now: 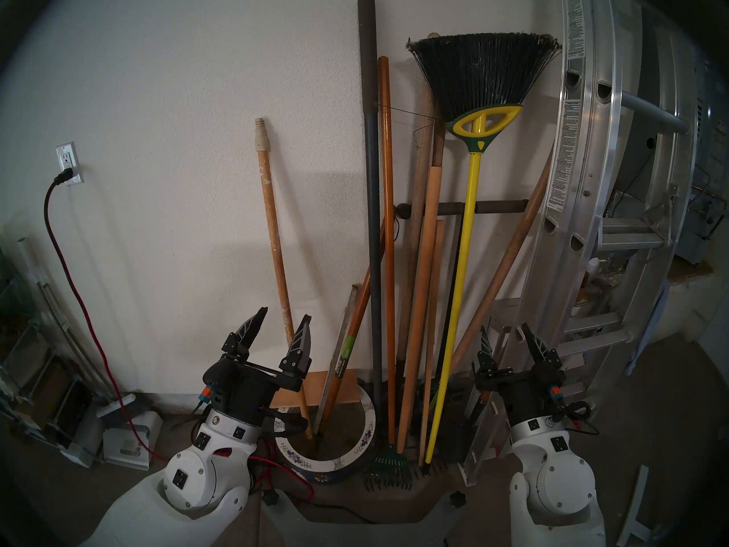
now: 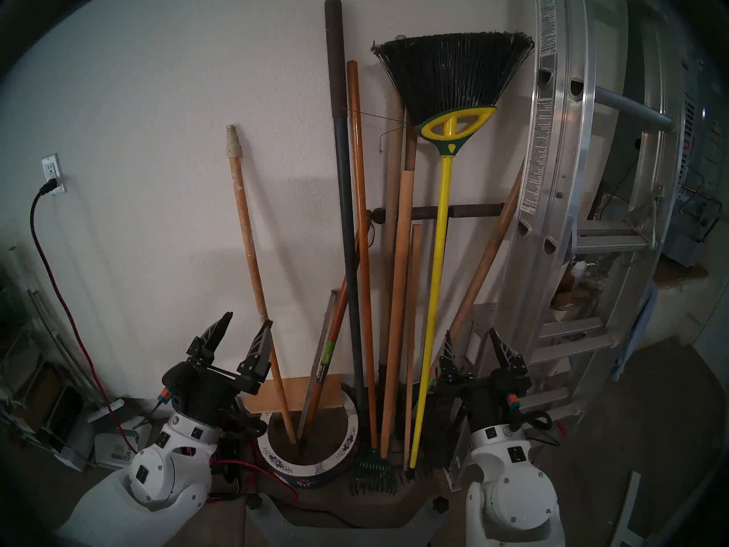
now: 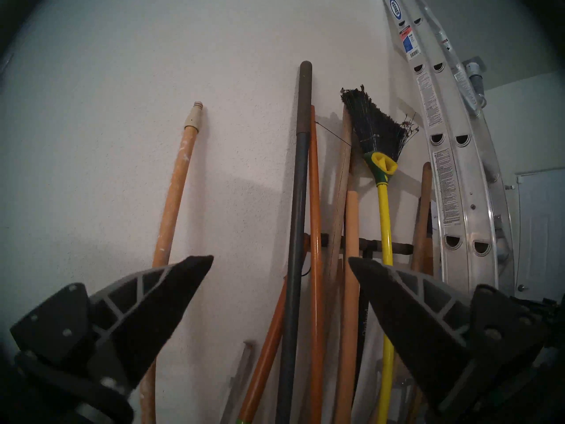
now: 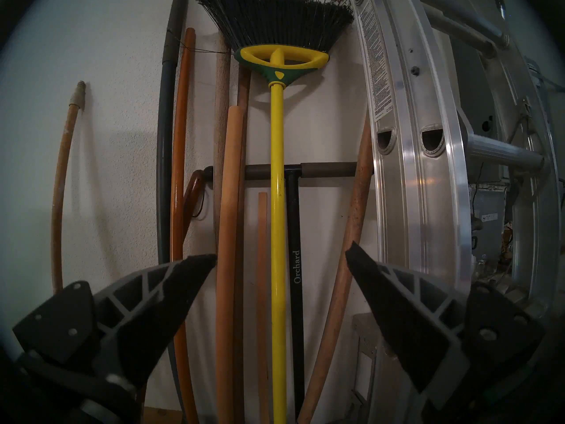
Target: Put wooden sticks into the pot
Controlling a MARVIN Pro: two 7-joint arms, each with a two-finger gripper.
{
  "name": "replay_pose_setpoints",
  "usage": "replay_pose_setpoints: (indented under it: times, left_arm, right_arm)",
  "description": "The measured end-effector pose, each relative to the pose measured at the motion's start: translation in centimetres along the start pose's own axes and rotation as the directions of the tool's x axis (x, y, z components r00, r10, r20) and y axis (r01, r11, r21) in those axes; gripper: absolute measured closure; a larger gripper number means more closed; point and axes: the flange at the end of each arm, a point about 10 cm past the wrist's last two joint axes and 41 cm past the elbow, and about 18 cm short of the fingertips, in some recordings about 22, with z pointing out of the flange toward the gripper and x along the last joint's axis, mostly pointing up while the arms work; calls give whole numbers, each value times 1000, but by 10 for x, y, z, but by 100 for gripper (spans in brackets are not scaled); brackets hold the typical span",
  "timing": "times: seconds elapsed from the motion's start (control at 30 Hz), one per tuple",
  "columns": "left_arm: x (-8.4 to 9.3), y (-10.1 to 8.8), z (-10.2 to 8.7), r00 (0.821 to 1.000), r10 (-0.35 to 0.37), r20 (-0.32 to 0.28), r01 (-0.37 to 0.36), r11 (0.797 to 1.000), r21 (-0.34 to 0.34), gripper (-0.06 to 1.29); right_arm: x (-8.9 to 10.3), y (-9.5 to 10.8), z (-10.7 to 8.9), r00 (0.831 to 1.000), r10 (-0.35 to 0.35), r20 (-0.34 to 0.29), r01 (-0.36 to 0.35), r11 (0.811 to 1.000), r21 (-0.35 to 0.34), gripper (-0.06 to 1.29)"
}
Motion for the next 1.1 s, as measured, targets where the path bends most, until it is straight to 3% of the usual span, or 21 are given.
replay_pose_setpoints:
  times: [0.5,1.1]
  left_arm:
    - [31,-10,-22,999,9,49,-15,994,108,-4]
    - [54,-13,-43,989,14,145,-45,976,211,-4]
  right_arm:
    - [0,0,0,1000,0,0,0,1000,0,1]
    - [0,0,0,1000,0,0,0,1000,0,1]
